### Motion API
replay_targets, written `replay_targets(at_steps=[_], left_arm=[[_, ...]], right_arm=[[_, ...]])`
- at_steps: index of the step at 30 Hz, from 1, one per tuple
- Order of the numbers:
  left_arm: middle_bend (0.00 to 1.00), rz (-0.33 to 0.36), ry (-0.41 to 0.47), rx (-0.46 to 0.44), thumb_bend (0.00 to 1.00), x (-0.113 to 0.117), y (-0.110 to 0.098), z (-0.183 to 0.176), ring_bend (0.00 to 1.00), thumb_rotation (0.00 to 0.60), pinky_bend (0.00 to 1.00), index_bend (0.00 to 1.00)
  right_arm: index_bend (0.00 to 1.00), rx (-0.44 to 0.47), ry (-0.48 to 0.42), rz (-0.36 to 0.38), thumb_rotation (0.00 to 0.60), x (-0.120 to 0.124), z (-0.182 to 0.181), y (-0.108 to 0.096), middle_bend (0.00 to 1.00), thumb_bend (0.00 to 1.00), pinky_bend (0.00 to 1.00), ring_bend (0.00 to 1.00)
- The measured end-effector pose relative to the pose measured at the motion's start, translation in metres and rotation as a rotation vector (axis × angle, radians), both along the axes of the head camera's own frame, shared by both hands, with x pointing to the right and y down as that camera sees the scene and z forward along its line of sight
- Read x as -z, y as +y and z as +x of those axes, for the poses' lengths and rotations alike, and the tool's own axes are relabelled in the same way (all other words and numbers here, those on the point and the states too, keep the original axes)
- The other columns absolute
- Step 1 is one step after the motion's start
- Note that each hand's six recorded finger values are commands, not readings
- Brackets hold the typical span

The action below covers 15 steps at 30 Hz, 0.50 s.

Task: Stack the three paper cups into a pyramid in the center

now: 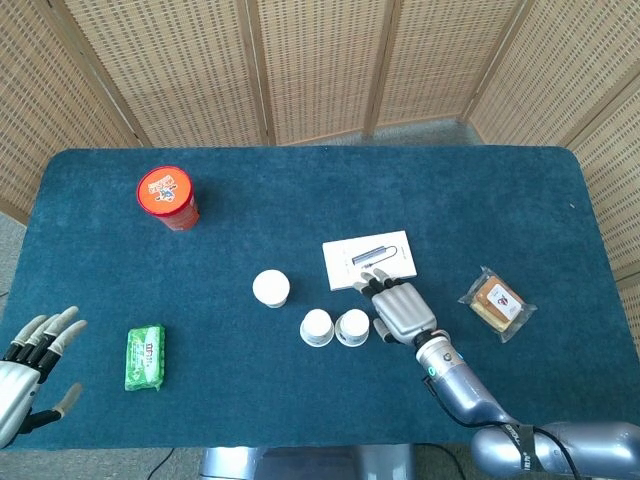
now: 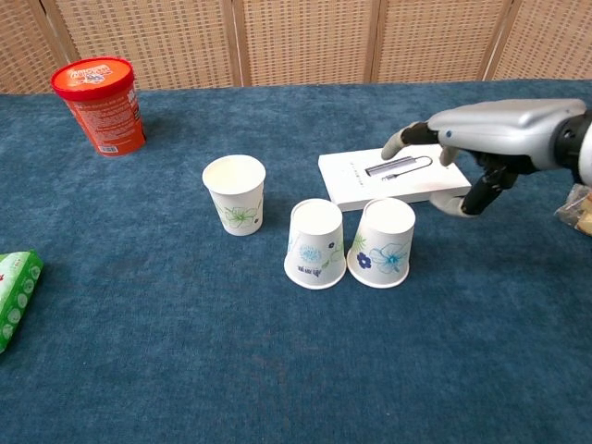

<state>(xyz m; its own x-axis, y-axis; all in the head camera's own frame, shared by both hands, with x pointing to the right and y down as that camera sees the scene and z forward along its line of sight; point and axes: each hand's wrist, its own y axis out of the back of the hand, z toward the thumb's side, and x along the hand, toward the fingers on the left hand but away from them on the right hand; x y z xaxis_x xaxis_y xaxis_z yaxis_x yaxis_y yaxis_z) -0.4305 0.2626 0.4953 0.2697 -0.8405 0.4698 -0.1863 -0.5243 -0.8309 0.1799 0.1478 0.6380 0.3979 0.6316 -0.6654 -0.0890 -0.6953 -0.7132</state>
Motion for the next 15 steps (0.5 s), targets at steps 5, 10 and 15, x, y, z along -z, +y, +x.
replay_targets(at_steps=[5, 10, 15], left_arm=[[0.00, 0.000, -0.017, -0.027, 0.45, -0.004, -0.003, 0.009, 0.00, 0.600, 0.00, 0.00], [0.00, 0.013, -0.047, -0.063, 0.45, -0.011, -0.009, 0.021, 0.00, 0.600, 0.00, 0.00], [0.00, -0.004, -0.066, -0.126, 0.45, -0.023, -0.016, 0.044, 0.00, 0.600, 0.00, 0.00]], right_arm=[[0.16, -0.048, -0.015, 0.035, 0.600, 0.009, 0.018, -0.004, 0.10, 0.58, 0.29, 0.00], [0.16, -0.118, -0.040, 0.087, 0.600, 0.026, 0.045, -0.008, 0.10, 0.53, 0.30, 0.00], [0.15, -0.190, -0.056, 0.088, 0.600, 0.045, 0.073, -0.004, 0.09, 0.49, 0.30, 0.00]])
